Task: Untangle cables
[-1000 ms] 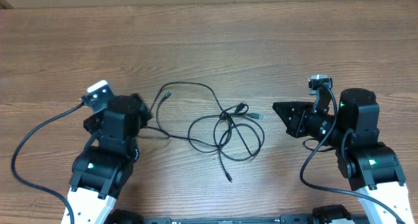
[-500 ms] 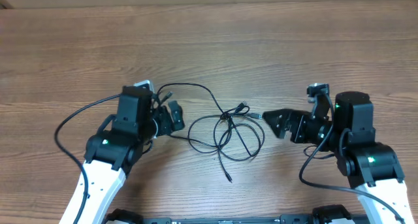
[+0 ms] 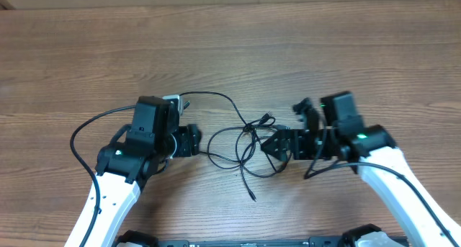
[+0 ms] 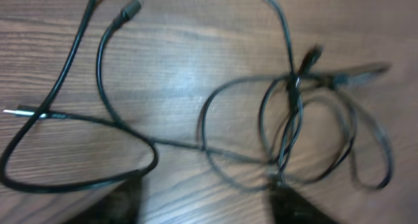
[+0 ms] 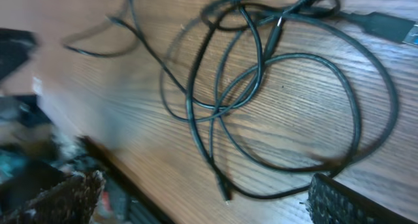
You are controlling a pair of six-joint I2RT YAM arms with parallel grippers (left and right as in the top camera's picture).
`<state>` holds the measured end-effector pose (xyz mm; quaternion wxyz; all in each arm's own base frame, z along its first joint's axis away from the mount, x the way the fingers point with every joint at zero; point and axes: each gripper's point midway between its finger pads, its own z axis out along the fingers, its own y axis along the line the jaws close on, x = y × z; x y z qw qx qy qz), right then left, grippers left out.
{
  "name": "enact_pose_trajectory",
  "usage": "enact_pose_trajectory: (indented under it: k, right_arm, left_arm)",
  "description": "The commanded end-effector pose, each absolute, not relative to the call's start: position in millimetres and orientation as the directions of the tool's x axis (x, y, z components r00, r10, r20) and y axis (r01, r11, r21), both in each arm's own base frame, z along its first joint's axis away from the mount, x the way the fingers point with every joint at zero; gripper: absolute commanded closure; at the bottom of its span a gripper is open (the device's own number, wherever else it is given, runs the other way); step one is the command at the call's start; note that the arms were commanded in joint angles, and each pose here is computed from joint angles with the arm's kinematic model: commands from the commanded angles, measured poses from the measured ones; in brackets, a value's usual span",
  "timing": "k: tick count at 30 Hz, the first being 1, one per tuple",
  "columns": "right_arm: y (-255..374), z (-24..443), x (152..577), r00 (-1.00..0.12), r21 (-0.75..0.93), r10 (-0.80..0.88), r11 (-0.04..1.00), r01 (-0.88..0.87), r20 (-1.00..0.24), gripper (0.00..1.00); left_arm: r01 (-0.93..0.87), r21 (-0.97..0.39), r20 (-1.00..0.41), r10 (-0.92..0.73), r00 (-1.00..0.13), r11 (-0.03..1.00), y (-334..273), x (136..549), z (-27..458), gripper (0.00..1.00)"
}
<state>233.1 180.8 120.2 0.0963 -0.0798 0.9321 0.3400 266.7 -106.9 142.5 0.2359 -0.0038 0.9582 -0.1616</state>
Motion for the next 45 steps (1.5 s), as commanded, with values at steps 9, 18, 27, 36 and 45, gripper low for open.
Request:
enact_pose_trajectory:
  k: [9, 18, 27, 36, 45]
  right_arm:
    - [207, 55, 223, -0.982, 0.532, -0.176, 0.827, -0.182, -0.062, 0.96]
    - [212, 170, 246, -0.946, 0.534, -0.155, 0.794, -0.291, -0.284, 0.96]
    - [185, 408, 243, -0.637, 0.434, 0.023, 0.751, -0.498, -0.771, 0.96]
    - [144, 526, 220, -0.355, 0.352, 0.181, 0.787, -0.507, -0.917, 0.96]
    - [149, 473, 240, -0.524, 0.355, 0.098, 0.836, -0.418, -0.846, 0.96]
  left_arm:
    - [0.118, -0.146, -0.610, 0.005, -0.793, 0.982, -74, 251, 184, 0.00]
    - [0.112, -0.140, -0.579, 0.011, -0.816, 0.984, -74, 252, 175, 0.00]
    - [0.105, -0.132, -0.533, 0.019, -0.846, 0.986, -75, 252, 162, 0.00]
    - [0.107, -0.137, -0.524, 0.020, -0.852, 0.985, -75, 250, 161, 0.00]
    - [0.107, -0.136, -0.523, 0.021, -0.852, 0.985, -75, 250, 161, 0.01]
